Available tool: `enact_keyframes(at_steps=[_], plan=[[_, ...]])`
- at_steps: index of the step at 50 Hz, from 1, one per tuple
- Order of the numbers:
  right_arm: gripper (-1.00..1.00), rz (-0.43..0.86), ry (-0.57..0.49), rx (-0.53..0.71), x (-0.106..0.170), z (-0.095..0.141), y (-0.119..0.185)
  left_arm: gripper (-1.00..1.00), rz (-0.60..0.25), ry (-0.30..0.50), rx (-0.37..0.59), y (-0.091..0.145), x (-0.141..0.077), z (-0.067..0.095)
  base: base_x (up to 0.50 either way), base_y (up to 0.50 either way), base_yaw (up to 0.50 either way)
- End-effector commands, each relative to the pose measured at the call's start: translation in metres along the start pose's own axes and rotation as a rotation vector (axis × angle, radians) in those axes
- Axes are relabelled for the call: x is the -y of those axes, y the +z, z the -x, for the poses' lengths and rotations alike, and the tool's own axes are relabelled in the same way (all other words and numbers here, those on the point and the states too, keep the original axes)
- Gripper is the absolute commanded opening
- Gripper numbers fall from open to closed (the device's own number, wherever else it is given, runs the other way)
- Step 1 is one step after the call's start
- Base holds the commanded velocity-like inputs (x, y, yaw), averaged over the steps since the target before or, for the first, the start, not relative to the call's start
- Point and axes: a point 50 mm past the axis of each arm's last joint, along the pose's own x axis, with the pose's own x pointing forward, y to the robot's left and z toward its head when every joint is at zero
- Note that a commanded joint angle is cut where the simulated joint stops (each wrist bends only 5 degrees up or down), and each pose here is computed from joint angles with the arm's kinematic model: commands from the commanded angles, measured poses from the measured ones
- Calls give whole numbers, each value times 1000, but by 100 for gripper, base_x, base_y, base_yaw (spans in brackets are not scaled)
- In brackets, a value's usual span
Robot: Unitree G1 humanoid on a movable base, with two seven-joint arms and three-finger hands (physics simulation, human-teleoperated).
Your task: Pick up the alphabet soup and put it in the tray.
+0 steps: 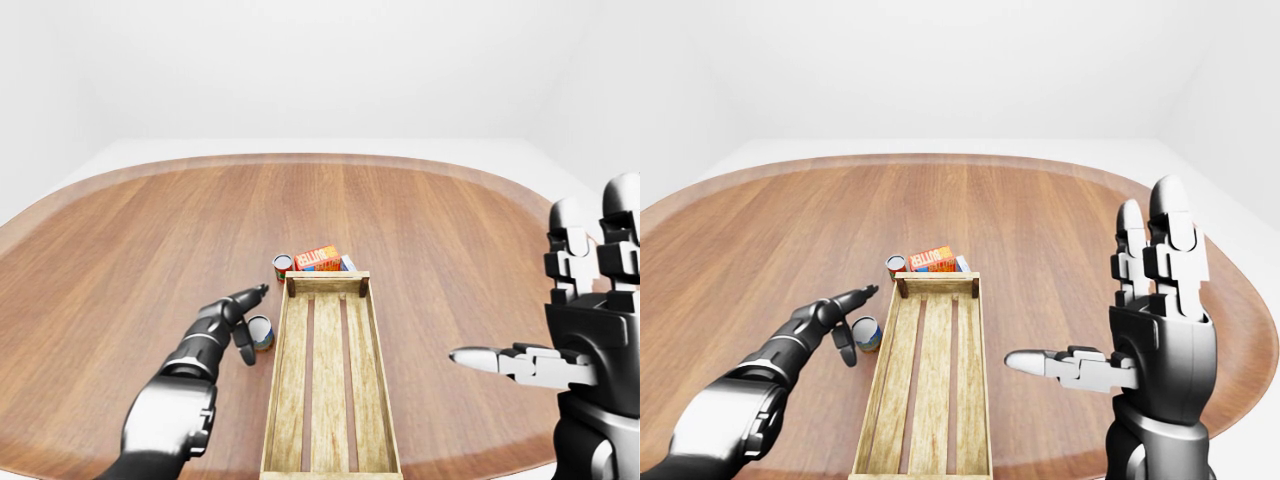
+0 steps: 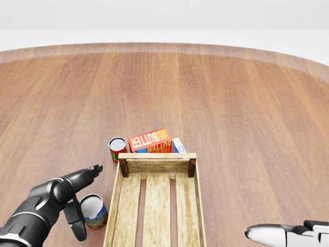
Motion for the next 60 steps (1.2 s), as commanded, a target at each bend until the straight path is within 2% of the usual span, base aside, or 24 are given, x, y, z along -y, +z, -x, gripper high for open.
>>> enact_keyframes(at_steps=[1,16,43,45,46,47,60], plan=[[96,0,-3,-3,1,0,0,100,-6,-15,6,4,5,-2,0,0,0],[97,-1,-4,-4,0,0,-1,100,14,-48,-2,1,16,-3,0,0,0],[97,-2,-9,-2,0,0,-1,100,-8,-79,-22,-4,32,-5,0,0,0],[97,-1,-9,-5,0,0,-1,92,-2,-82,-20,-4,32,-5,0,0,0],[97,-1,-10,-4,0,0,-1,-28,-1,-81,-20,-4,32,-5,0,0,0],[97,-2,-10,-3,0,0,-1,-100,3,-86,-19,-4,32,-5,0,0,0],[97,3,-19,4,3,1,1,-100,-12,-102,-23,-4,37,-5,0,0,0]])
